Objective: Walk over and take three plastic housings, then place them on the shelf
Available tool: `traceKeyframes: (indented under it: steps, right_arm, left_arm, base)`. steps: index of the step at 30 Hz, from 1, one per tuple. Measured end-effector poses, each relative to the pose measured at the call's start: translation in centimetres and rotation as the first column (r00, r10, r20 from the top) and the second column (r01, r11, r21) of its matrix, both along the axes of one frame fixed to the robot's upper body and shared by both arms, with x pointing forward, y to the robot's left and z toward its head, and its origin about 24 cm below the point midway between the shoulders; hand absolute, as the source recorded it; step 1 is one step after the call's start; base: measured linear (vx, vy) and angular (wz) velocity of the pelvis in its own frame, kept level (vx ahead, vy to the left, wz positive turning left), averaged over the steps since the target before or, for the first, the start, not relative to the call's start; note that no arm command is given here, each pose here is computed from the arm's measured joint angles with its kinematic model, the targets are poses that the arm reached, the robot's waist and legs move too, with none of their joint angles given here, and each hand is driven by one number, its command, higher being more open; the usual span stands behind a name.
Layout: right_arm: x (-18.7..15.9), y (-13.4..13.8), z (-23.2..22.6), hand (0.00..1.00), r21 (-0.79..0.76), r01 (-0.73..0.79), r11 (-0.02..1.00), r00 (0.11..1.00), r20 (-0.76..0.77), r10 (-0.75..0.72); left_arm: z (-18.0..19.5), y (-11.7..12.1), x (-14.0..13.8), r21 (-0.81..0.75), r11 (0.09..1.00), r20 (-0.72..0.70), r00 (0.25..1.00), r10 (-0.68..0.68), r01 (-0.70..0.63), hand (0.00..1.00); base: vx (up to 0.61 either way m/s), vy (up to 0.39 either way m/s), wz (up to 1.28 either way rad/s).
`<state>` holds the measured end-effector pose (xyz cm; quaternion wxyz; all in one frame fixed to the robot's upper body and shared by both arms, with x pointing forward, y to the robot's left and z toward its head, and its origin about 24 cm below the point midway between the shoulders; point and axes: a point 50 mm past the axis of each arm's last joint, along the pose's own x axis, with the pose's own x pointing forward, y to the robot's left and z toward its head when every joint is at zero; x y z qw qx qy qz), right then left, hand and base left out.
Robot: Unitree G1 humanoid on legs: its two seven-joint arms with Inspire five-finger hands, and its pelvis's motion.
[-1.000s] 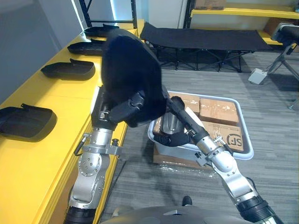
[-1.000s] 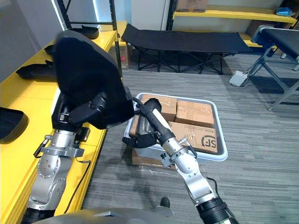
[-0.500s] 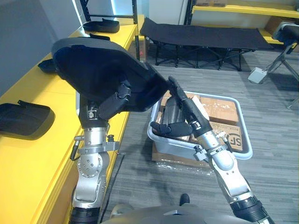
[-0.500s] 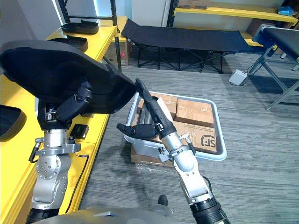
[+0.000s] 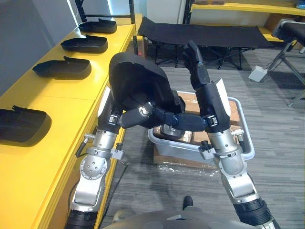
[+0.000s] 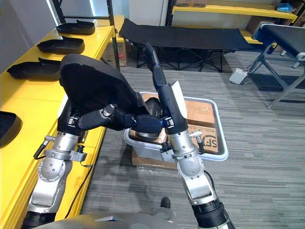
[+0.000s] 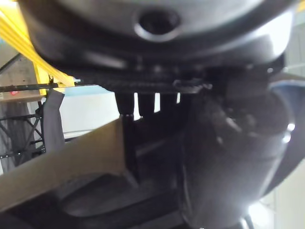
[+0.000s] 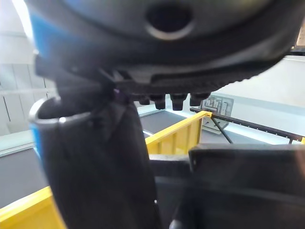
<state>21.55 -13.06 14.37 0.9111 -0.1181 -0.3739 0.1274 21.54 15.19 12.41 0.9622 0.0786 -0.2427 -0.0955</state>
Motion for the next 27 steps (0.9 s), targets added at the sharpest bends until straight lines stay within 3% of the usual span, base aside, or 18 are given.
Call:
traceKeyframes:
  steps: [8,12,17,27]
  right_arm:
    - [0.8,-0.8,-1.3,1.00,-0.064,0.019,0.998,0.994,-0.108,-0.026]
    - [1.3,-2.7,-2.6,1.00,-0.145,-0.006,0.989,0.970,-0.242,-0.030]
    - [1.2,-4.2,-3.4,1.00,-0.176,-0.018,0.984,0.942,-0.334,-0.043]
    - [1.2,-4.3,-3.7,1.00,-0.181,-0.044,0.982,0.929,-0.369,-0.026]
  left_arm:
    - [0.1,0.1,0.0,0.045,0.999,0.005,1.000,-0.008,0.008,0.00]
    - [0.7,0.7,-0.1,0.166,0.985,0.048,0.998,0.032,-0.039,0.00]
    - [1.9,1.6,-0.4,0.207,0.975,0.114,0.992,0.062,-0.085,0.00]
    - [2.7,1.5,-0.1,0.255,0.965,0.148,0.989,0.018,-0.056,0.00]
  base:
    - [0.00,0.000,0.00]
    - [0.00,0.000,0.00]
    - [0.00,0.000,-0.01]
    - [0.00,0.000,-0.01]
